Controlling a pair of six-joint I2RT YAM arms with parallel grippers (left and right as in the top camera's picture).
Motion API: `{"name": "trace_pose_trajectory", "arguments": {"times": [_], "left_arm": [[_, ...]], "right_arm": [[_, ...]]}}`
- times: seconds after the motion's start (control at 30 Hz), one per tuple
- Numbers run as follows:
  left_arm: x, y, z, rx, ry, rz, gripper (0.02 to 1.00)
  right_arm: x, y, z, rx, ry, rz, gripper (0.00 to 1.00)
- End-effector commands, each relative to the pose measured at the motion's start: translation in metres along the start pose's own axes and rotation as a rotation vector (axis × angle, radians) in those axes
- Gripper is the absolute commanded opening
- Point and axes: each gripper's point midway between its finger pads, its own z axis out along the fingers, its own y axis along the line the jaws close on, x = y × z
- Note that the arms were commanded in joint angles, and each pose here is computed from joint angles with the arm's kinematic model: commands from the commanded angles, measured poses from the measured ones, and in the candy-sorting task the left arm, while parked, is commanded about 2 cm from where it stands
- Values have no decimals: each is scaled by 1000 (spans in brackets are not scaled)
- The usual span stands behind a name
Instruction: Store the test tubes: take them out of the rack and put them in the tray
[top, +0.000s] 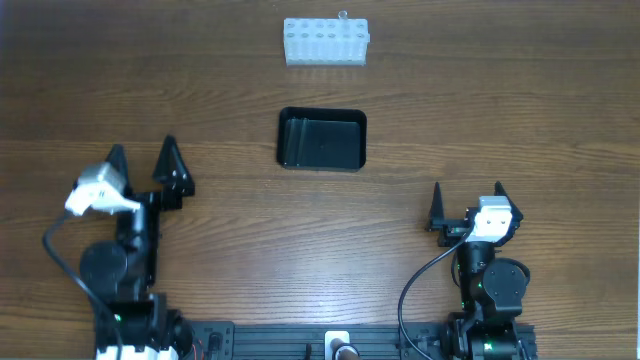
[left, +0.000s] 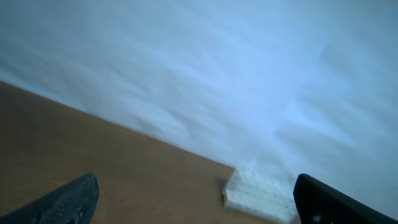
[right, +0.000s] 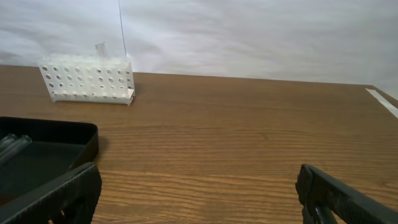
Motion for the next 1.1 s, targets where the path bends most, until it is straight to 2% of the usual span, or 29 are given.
{"name": "trace_pose_trajectory", "arguments": {"times": [0.03,0.1,0.3,0.57,0.7,1.1], "left_arm": [[8,10,-18,27,-66,21,1000],[11,14,-23,26,-88,26,998],[26,17,-33,16,-51,159,998],[64,47,-37,-125,104,200,998],[75,49,-38,-123,155,292,998],[76,49,-38,-120,158,297,998]], "right_arm": [[3,0,0,-2,1,10,991],[3,0,0,-2,1,10,993],[3,0,0,-2,1,10,993],[3,0,0,-2,1,10,991],[3,0,0,-2,1,10,991],[3,0,0,-2,1,10,993]]}}
